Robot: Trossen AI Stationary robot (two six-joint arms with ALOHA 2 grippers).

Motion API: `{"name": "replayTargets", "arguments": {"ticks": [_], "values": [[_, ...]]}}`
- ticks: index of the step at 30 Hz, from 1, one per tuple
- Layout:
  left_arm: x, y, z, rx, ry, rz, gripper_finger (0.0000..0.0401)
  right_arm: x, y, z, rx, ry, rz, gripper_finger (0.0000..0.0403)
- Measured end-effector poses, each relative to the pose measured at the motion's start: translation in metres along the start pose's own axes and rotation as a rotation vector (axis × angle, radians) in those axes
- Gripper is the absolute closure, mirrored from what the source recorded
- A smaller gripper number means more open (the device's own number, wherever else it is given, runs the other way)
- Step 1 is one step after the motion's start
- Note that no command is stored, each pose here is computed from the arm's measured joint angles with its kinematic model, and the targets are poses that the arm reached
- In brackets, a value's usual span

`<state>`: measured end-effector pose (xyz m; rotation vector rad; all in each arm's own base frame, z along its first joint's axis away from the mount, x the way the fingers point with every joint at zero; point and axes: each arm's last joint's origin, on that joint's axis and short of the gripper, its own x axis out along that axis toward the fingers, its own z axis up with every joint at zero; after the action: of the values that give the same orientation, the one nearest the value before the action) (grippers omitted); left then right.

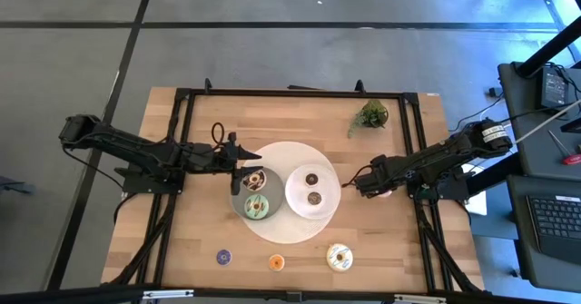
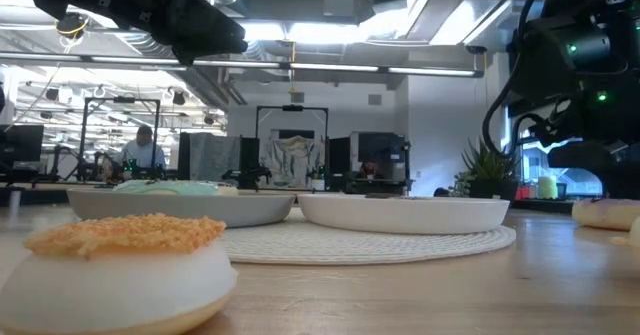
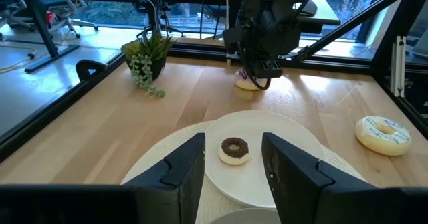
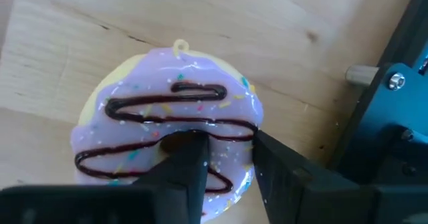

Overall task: Pick & Place donuts
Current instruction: Put the large purple donut on the gray plate

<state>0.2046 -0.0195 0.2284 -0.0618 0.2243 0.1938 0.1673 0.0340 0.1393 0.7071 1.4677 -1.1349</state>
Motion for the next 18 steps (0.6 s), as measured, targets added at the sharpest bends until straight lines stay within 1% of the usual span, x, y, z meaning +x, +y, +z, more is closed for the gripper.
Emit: {"name": "replayTargets", "arguments": {"ticks": [5,11,14,18], "values": [[0.0,-0.0001,0.0,0.0,0.0,0.0,0.0253,0.0,0.0,0.0,-0.007,0.0,0.0,0.0327],[0.0,0.0,0.0,0.0,0.0,0.0,0.0257,0.0,0.0,0.0,-0.048,0.001,0.0,0.0369],[0.0,-0.0001,0.0,0.0,0.0,0.0,0.0256,-0.0008,-0.0003,0.0,-0.059,0.001,-0.005,0.038],[0.0,-0.0001,0.0,0.0,0.0,0.0,0.0253,-0.0095,-0.0012,0.0005,-0.083,0.008,-0.037,0.0382]]}}
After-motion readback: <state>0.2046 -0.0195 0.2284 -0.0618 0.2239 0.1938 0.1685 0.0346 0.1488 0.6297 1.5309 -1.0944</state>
